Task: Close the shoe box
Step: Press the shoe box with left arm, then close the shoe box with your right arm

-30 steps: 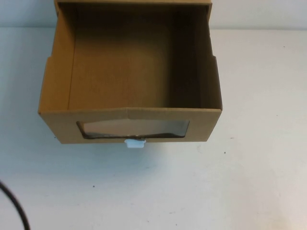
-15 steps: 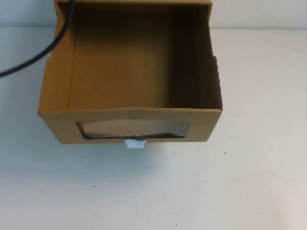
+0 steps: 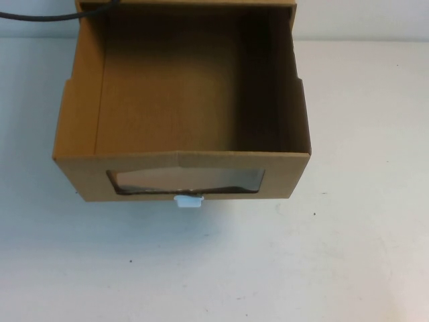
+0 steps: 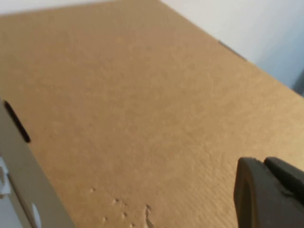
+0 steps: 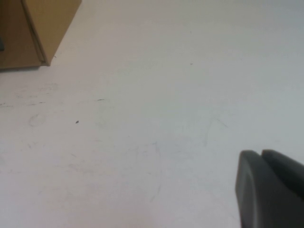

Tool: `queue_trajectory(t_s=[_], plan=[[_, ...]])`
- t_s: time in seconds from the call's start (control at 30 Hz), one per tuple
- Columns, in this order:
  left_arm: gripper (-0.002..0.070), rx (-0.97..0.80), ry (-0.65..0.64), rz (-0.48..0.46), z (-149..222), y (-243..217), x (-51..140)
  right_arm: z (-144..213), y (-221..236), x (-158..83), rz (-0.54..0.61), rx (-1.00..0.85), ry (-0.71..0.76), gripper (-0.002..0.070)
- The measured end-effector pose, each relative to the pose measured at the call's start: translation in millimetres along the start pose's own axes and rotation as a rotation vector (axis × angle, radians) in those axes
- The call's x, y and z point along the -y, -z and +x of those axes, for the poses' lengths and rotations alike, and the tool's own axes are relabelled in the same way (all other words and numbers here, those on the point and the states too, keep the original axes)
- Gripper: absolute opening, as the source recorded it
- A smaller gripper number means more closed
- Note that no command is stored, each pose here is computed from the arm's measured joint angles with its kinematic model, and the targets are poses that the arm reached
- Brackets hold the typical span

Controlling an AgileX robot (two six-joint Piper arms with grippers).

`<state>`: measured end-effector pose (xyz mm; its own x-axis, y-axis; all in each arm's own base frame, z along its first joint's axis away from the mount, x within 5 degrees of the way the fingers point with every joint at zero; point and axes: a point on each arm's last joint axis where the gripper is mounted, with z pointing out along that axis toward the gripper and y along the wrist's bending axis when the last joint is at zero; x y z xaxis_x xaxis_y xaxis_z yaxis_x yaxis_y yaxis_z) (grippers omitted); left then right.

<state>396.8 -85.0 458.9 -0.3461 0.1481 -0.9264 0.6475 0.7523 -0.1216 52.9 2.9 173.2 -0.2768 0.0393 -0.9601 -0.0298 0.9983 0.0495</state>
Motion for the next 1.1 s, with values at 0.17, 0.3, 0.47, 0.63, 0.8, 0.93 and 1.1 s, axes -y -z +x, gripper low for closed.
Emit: queue_trajectory(t_s=[0.17,0.3,0.47,0.63,0.8,0.93,1.1], plan=[[-0.0005,-0.067,0.029,0.057,8.4,-32.3,-12.3,0.0,0.0,0.0,0.0,0.0,0.0,-0.0013],[-0.0005,-0.114,0.054,0.099,16.9,-53.5,-15.9,0.0,0.0,0.0,0.0,0.0,0.0,-0.0013],[-0.0005,-0.158,0.109,0.108,28.4,-67.3,-22.6,-1.2,0.0,-0.4,-0.005,0.013,-0.013,-0.0013],[-0.0005,-0.183,0.146,0.111,35.0,-74.5,-26.6,-9.8,0.7,-4.8,-0.064,0.103,-0.202,-0.0013],[-0.0005,-0.189,0.144,0.104,34.6,-73.6,-26.6,-23.1,3.1,-4.6,-0.107,0.241,-0.449,-0.0013],[-0.0005,-0.195,0.141,0.103,34.5,-72.9,-26.5,-29.9,5.0,-1.2,-0.1,0.324,-0.514,-0.0013],[-0.0005,-0.2,0.142,0.105,34.9,-72.9,-26.2,-41.2,11.8,-9.7,-0.173,0.244,-0.559,-0.0013]])
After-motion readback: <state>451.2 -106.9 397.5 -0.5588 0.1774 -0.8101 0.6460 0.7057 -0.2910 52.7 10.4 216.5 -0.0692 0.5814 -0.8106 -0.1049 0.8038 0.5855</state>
